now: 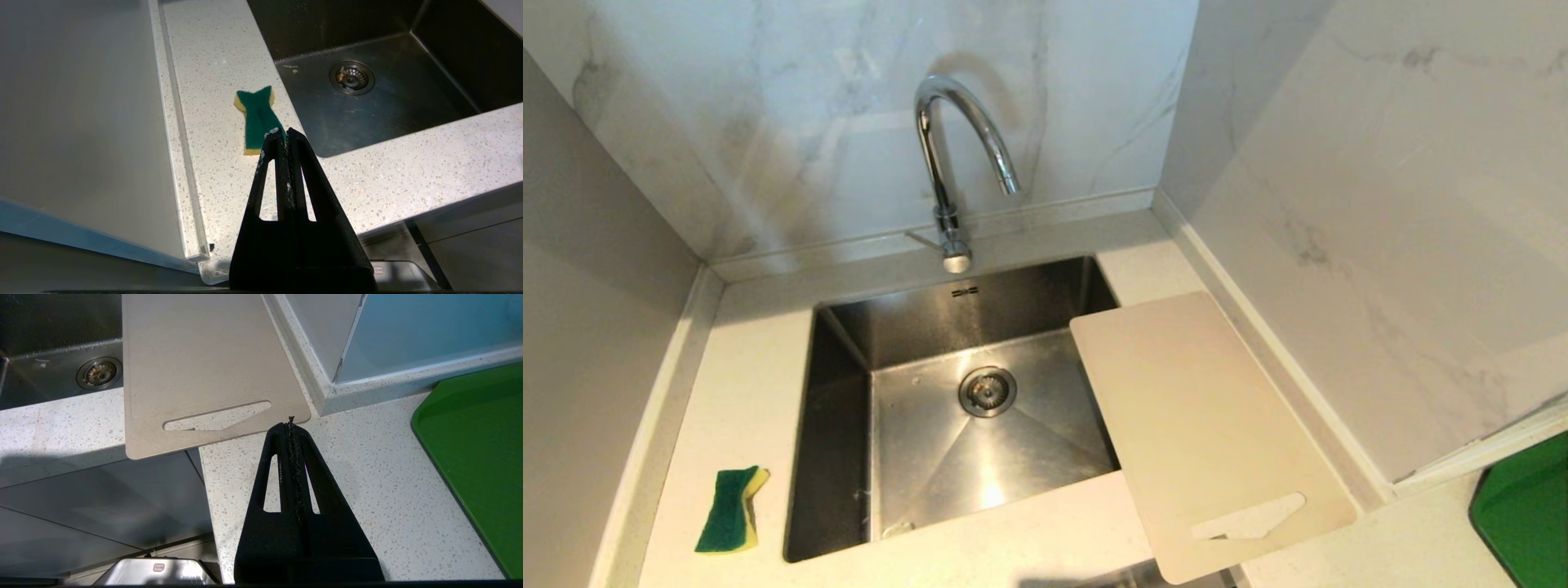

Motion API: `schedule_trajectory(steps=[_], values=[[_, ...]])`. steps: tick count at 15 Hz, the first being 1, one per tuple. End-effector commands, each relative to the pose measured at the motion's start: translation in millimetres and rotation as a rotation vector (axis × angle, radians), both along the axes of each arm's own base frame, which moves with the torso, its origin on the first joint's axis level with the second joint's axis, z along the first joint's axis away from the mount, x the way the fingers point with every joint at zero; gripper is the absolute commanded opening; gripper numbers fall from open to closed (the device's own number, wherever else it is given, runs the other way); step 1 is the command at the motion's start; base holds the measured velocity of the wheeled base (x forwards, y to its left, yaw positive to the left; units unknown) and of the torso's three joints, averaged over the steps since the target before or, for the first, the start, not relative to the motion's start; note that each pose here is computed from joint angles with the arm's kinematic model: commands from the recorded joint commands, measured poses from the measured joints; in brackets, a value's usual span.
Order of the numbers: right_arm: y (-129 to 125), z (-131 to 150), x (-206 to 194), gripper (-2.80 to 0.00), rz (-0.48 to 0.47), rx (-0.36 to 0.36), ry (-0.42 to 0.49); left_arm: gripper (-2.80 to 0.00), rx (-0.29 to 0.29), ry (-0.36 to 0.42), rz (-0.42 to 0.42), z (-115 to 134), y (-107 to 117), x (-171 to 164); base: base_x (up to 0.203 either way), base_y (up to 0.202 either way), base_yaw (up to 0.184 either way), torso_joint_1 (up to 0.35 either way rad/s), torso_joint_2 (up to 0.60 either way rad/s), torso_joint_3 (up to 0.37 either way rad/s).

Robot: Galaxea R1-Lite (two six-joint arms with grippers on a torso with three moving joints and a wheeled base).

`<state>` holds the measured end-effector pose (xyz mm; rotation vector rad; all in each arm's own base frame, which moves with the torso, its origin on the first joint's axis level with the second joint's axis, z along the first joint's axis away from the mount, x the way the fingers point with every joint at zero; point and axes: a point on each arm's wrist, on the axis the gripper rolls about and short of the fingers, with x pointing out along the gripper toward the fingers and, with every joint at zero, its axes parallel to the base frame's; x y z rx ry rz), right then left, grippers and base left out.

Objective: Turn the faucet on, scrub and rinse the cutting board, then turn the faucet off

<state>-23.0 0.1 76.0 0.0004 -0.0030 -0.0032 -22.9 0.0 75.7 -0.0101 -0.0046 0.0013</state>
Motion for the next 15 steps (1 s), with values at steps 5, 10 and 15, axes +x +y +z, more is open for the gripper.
schedule_trajectory(steps=[5, 10, 15], values=[[0.0, 0.4, 0.2, -2.80, 0.000, 0.007, -0.006, -2.80, -0.001, 0.001, 0.000, -0.4, 0.0, 0.1, 0.000, 0.000, 0.000, 0.000, 0.00, 0.000], [0.0, 0.3, 0.4, -2.80, -0.003, 0.009, -0.004, -2.80, -0.001, 0.001, 0.000, -0.3, 0.0, 0.1, 0.000, 0.000, 0.000, 0.000, 0.00, 0.000], [0.0, 0.5, 0.3, -2.80, -0.003, 0.012, -0.005, -2.80, -0.001, 0.000, 0.000, 0.0, 0.0, 0.0, 0.000, 0.000, 0.000, 0.000, 0.00, 0.000]])
